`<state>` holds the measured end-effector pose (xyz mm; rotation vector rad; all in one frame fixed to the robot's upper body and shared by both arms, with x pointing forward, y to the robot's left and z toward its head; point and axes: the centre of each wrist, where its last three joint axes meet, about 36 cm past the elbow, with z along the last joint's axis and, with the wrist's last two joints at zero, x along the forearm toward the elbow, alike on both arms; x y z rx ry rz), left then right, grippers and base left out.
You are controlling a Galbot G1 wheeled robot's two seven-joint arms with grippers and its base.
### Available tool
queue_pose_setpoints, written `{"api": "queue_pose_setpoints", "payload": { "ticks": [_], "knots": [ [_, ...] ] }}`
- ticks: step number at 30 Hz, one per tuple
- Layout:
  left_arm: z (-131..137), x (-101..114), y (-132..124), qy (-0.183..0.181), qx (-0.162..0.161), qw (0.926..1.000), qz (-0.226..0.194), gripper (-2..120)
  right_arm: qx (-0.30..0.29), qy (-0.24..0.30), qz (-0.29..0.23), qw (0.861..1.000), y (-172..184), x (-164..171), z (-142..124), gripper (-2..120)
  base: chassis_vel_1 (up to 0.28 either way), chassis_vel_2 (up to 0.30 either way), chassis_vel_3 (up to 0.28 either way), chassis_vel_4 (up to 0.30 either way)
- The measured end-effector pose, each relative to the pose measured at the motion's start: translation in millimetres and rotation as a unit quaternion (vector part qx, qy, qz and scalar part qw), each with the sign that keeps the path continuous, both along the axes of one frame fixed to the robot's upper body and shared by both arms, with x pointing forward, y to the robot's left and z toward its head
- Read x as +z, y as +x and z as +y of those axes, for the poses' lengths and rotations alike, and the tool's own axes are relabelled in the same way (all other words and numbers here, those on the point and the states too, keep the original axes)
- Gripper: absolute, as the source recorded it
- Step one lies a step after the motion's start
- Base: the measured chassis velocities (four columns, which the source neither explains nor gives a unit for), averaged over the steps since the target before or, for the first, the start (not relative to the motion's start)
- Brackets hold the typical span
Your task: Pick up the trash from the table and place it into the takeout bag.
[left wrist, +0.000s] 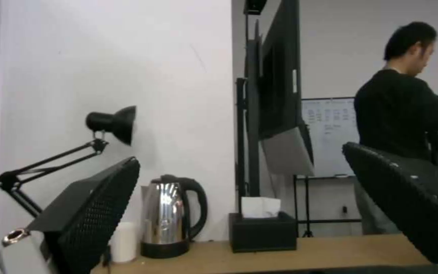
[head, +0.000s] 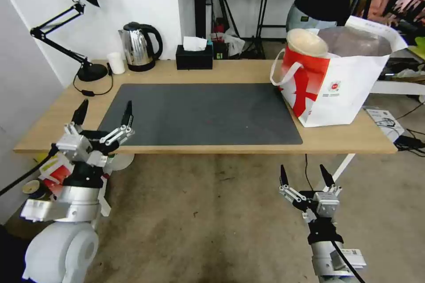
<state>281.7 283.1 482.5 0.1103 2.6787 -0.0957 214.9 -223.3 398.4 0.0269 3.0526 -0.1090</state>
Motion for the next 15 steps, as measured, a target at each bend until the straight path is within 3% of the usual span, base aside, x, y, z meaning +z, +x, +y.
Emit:
{"api": "queue_pose_setpoints", "payload": {
  "ticks": [8, 15],
  "knots": [
    [-13.1, -20.8, -2.6, -0.003, 0.007, 0.9999, 0.007, 100, 0.000, 0.000, 0.000, 1.000, 0.0, 0.0, 0.0, 100, 0.000, 0.000, 0.000, 0.000],
    [-17.9, -22.5, -1.1, -0.003, -0.004, 1.0000, 0.007, 100, 0.000, 0.000, 0.000, 1.000, 0.0, 0.0, 0.0, 100, 0.000, 0.000, 0.000, 0.000]
  ]
}}
